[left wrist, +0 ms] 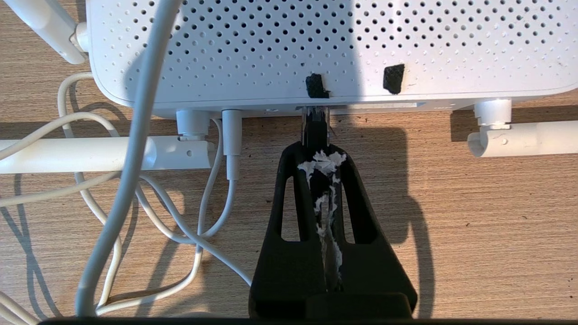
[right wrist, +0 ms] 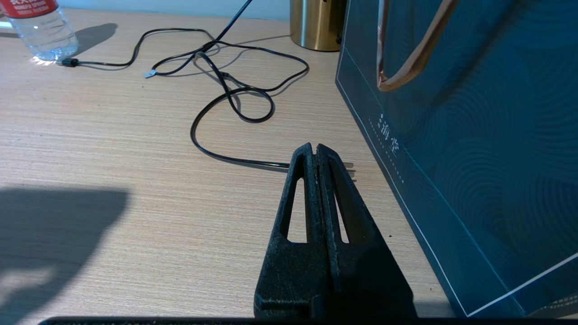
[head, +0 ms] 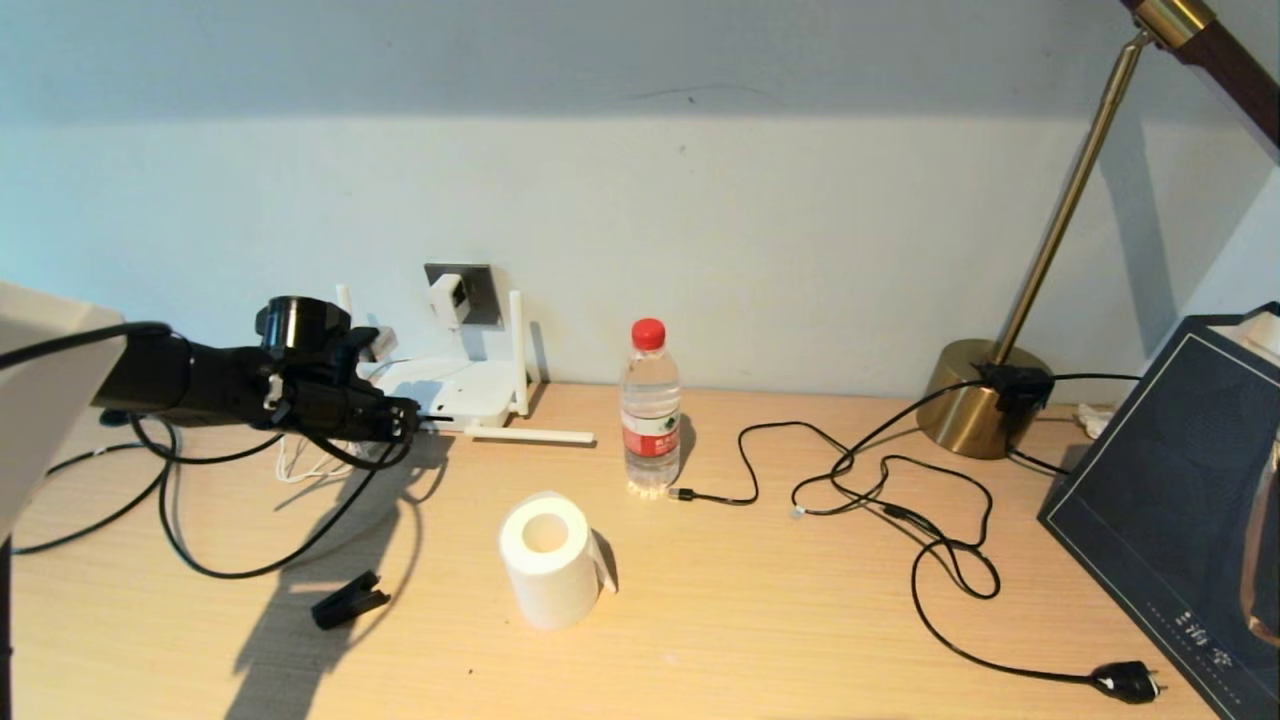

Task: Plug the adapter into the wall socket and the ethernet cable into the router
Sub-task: Plug cable into router interface

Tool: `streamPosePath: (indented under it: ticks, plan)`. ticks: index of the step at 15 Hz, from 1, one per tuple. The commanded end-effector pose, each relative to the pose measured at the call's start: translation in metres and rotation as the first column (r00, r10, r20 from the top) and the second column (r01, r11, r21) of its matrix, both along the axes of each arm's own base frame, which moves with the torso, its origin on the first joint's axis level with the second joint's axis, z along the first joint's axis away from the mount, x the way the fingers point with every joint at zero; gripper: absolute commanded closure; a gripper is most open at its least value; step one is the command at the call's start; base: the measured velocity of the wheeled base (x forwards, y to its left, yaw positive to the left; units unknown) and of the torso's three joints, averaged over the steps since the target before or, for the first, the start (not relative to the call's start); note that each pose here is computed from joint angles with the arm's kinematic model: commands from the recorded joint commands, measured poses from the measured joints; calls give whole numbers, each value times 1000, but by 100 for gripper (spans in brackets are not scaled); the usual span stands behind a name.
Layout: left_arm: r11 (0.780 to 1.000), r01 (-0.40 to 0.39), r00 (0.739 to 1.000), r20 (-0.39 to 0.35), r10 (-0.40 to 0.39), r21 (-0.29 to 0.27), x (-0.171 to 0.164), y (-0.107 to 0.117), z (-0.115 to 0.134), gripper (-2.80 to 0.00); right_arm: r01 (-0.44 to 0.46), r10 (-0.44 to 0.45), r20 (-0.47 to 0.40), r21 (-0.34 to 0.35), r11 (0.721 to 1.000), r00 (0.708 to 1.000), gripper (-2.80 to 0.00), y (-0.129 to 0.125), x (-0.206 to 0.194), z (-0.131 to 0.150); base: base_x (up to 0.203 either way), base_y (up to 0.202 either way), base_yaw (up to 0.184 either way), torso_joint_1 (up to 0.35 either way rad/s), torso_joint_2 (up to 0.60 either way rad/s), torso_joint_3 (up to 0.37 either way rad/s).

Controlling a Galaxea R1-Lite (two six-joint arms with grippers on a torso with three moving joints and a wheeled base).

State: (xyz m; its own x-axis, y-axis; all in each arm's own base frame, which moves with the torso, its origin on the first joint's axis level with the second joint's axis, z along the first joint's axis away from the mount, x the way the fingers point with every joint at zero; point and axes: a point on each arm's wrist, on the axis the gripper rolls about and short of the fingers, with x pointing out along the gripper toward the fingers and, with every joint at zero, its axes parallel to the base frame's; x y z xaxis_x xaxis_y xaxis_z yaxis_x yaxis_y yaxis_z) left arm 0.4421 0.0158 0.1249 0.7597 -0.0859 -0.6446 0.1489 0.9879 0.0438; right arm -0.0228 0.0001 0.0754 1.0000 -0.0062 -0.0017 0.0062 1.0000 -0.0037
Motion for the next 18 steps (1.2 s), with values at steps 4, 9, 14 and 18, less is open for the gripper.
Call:
streamPosePath:
  ticks: [4, 9, 14, 18]
  plan:
    - [1000, -7, 1000, 1, 7, -9, 2, 0, -1, 0, 0, 0, -1, -1, 1000, 1000, 0, 0, 0, 0, 0, 0, 0, 0, 0, 0]
    - [1000, -9, 1000, 1, 9, -10, -1, 0, 2, 0, 0, 0, 0, 0, 1000, 1000, 0, 0, 0, 0, 0, 0, 0, 0, 0, 0]
    - [1000, -8, 1000, 5, 8, -10, -5, 0, 6, 0, 0, 0, 0, -1, 1000, 1000, 0, 0, 0, 0, 0, 0, 0, 0, 0, 0]
    - [1000, -4, 1000, 15, 4, -8, -7, -2, 12, 0, 0, 0, 0, -1, 1000, 1000, 0, 0, 0, 0, 0, 0, 0, 0, 0, 0]
